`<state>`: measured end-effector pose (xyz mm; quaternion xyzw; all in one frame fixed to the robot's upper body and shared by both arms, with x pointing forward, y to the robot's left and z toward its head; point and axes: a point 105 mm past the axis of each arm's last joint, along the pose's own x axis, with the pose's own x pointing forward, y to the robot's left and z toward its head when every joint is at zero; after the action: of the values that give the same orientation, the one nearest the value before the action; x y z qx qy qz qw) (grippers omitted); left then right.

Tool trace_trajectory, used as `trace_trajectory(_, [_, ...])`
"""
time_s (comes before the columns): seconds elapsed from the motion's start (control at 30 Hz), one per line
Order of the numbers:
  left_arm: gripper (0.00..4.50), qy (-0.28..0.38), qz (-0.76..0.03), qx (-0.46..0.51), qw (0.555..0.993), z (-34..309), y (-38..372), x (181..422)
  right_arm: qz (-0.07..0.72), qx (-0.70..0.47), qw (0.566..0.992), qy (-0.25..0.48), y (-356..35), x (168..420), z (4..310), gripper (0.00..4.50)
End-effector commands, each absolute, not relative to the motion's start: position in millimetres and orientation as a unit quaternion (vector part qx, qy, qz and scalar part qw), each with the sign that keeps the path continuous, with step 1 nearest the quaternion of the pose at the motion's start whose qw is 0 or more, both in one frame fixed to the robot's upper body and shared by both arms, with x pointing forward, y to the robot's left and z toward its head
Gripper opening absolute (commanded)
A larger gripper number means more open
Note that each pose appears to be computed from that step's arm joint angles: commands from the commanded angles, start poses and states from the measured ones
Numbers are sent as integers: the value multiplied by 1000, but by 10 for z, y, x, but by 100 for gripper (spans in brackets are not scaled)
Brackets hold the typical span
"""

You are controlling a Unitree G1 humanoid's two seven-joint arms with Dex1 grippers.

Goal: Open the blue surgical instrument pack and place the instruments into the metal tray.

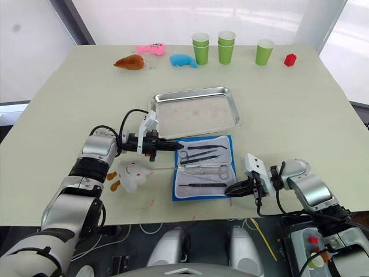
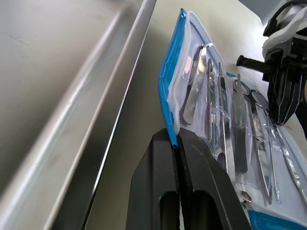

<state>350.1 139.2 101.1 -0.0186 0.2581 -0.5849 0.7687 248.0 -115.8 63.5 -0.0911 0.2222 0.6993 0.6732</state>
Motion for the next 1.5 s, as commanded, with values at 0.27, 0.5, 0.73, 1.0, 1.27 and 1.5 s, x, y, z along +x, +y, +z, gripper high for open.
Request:
trace_trajectory(0.27, [0, 256, -578, -25, 774, 985, 1358, 3395, 696, -87, 670, 243, -1177, 2459, 551, 8])
trace_trajectory(0.5, [0, 235, -564, -22, 791, 987, 1340, 3418, 698, -85, 669, 241, -1153, 2463, 542, 8])
trace_trajectory(0.73, [0, 243, -554, -8, 796, 885, 1357, 3440, 700, -84, 667, 241, -1150, 2454, 543, 8])
trace_trajectory(1.0, [96, 224, -551, 32, 803, 945, 1369, 3468, 697, -85, 670, 239, -1158, 2462, 541, 0])
trace_trajectory(1.27, [139, 212, -552, 18, 806, 972, 1347, 3471, 697, -94, 674, 228, -1176, 2482, 550, 0])
trace_trajectory(1.5, [144, 209, -558, -17, 803, 1019, 1401, 3438, 697, -64, 672, 241, -1177, 2458, 614, 25])
